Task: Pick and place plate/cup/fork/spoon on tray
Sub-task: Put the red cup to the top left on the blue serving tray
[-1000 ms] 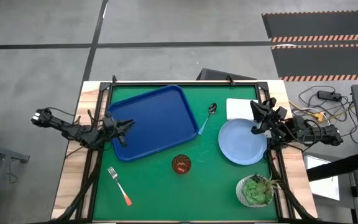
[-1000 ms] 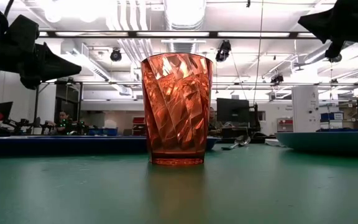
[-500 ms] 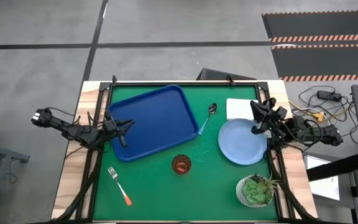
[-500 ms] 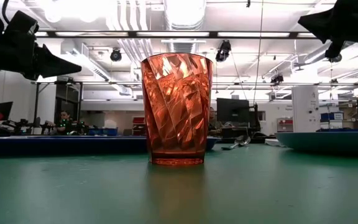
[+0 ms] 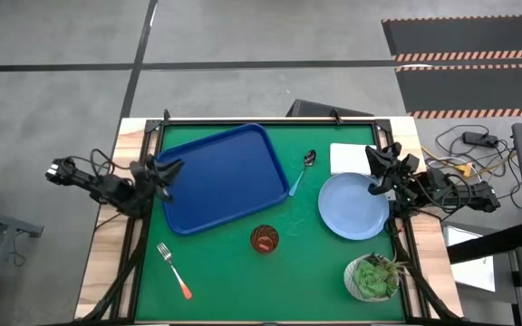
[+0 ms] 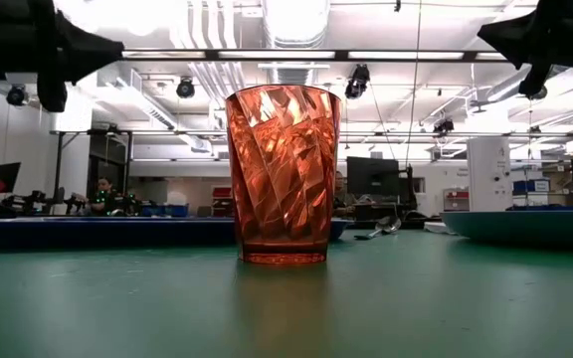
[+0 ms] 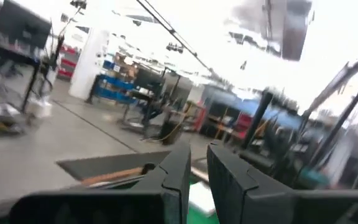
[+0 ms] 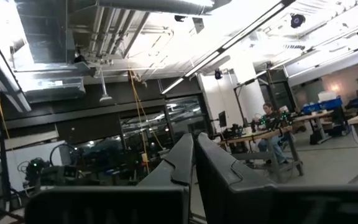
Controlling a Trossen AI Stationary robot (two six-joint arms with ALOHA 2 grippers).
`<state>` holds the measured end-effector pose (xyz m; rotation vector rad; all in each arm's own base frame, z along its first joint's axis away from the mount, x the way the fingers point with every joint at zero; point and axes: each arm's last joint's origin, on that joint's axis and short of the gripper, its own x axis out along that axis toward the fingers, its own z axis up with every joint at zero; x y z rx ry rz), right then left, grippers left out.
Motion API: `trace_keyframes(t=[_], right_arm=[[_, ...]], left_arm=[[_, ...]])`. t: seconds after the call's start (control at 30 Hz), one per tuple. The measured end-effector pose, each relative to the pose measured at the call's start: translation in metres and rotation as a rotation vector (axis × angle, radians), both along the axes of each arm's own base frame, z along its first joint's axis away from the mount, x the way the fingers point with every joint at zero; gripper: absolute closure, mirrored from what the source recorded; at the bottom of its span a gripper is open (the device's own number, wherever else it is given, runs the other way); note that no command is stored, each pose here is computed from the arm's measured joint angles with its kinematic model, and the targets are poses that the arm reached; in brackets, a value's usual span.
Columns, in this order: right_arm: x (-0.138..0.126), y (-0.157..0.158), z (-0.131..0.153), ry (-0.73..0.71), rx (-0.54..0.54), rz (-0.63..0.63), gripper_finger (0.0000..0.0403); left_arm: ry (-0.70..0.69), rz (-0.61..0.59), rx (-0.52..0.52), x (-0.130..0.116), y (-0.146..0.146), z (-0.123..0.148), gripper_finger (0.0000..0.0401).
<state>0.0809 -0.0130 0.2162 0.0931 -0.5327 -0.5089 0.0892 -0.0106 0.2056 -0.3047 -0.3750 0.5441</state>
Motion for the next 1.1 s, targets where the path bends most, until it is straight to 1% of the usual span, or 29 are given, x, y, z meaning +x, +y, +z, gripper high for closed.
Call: trace_keyframes(t=[0.07,0.17,0.27,0.33,0.4,0.5,0.57,0.67,0.77,0.83,0.93,1.0,1.1], right_arm=[[0.000,0.000,0.000,0.008,-0.012,-0.007,0.0394],[0.000,0.000,0.000,0.040,-0.060,-0.038,0.0394],[0.000,0.000,0.000,0.046,-0.070,-0.044,0.0394],[0.000,0.000,0.000,0.037,-0.056,-0.035,0.0394],[0.000,0.000,0.000,0.008,-0.013,-0.008,0.0394],[0.000,0.000,0.000,-0.035,0.052,0.033,0.0394],[-0.001,0.000,0.002,-0.046,0.063,0.039,0.0394],[-0.002,0.000,0.007,-0.053,0.048,0.030,0.0394],[-0.004,0.000,0.012,-0.056,0.028,0.018,0.0394],[-0.006,0.000,0.016,-0.076,0.040,0.026,0.0394],[-0.007,0.000,0.019,-0.099,0.065,0.042,0.0394],[-0.007,0.000,0.019,-0.093,0.061,0.041,0.0394],[-0.007,0.000,0.019,-0.073,0.031,0.021,0.0394]], left_arm=[[-0.044,-0.003,-0.021,-0.002,0.001,0.003,0.0366],[-0.088,-0.016,-0.027,-0.003,0.001,0.007,0.0366],[-0.108,-0.081,0.004,-0.003,-0.001,0.009,0.0366],[-0.137,-0.134,0.026,-0.003,-0.002,0.014,0.0366],[-0.176,-0.174,0.037,-0.003,-0.003,0.024,0.0366],[-0.165,-0.174,0.042,0.003,-0.005,0.035,0.0366],[-0.151,-0.173,0.046,0.009,-0.008,0.045,0.0366],[-0.117,-0.168,0.053,0.023,-0.013,0.063,0.0366],[-0.073,-0.120,0.038,0.040,-0.019,0.080,0.0366],[-0.043,-0.087,0.030,0.054,-0.023,0.091,0.0366],[-0.006,-0.079,0.037,0.077,-0.032,0.103,0.0366],[0.013,-0.083,0.034,0.093,-0.039,0.109,0.0366],[0.068,-0.098,0.018,0.120,-0.050,0.107,0.0366]])
